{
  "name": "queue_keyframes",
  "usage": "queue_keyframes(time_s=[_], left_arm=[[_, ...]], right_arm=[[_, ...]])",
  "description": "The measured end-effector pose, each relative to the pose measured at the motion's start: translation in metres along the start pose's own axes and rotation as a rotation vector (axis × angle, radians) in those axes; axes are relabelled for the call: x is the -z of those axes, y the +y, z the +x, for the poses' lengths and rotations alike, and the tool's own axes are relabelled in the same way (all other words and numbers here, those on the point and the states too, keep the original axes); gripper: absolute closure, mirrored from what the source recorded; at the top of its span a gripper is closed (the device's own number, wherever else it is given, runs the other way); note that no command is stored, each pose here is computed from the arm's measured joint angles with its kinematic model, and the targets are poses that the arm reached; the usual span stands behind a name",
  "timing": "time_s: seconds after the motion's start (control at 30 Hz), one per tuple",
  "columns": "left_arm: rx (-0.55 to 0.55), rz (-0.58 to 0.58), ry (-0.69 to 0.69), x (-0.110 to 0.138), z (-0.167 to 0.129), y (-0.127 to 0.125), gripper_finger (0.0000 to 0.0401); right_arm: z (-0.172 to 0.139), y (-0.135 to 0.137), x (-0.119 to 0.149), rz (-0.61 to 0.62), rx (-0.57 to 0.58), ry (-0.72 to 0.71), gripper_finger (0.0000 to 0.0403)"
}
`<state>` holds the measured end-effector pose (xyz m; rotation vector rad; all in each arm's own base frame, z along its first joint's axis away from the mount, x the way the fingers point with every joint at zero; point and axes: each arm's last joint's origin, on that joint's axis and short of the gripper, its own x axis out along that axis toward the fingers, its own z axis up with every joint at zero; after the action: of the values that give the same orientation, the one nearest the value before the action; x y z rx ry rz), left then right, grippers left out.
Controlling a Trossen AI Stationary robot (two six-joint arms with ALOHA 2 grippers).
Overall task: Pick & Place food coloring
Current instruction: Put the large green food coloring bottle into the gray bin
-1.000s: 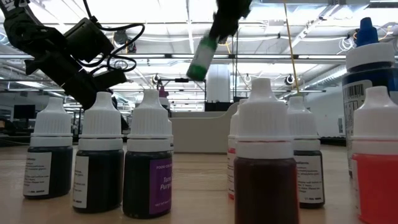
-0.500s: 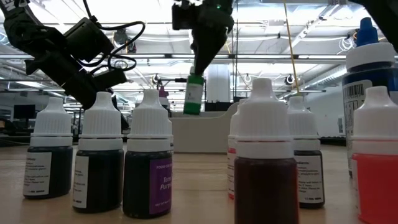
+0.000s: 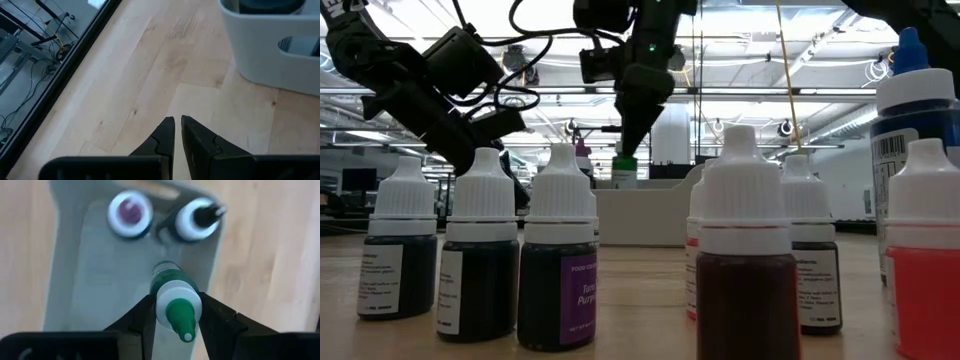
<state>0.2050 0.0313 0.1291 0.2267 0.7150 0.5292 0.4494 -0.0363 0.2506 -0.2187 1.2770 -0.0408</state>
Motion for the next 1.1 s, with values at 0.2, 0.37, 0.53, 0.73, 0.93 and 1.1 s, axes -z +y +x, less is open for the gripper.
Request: queue_keyframes(time_s=[0.2,0.37,0.53,0.73,0.93,1.1], left_arm=[[-0.002,-0.006,-0.027,-0.003,0.000,0.000,0.0359],[-0.002,-0.004,-0.027,-0.003,0.000,0.000,0.0359],[-0.002,0.003,-0.027,-0.003,0.000,0.000,0.0359],[-0.003,0.015,-0.031,-0.003,0.000,0.000,0.0359],[-0.005,0.002,-0.055,-0.006,0.000,0.001,0.0359],[-0.007,0.006,-0.068,-0.007,0.000,0.001,0.0359]], right_arm=[[0.003,-0.006,-0.002,0.010,-0.041,-0.053,0.0285],[0.012,-0.010,0.002,0.017,-0.040,-0.041,0.0286],[0.027,-0.005,0.009,0.006,-0.047,-0.002,0.0285],[0.031,-0.005,0.010,0.006,-0.043,-0.016,0.0284],[0.032,-0.006,0.009,-0.004,-0.040,-0.032,0.0285],[0.032,-0.007,0.007,-0.003,-0.036,-0.047,0.0285]])
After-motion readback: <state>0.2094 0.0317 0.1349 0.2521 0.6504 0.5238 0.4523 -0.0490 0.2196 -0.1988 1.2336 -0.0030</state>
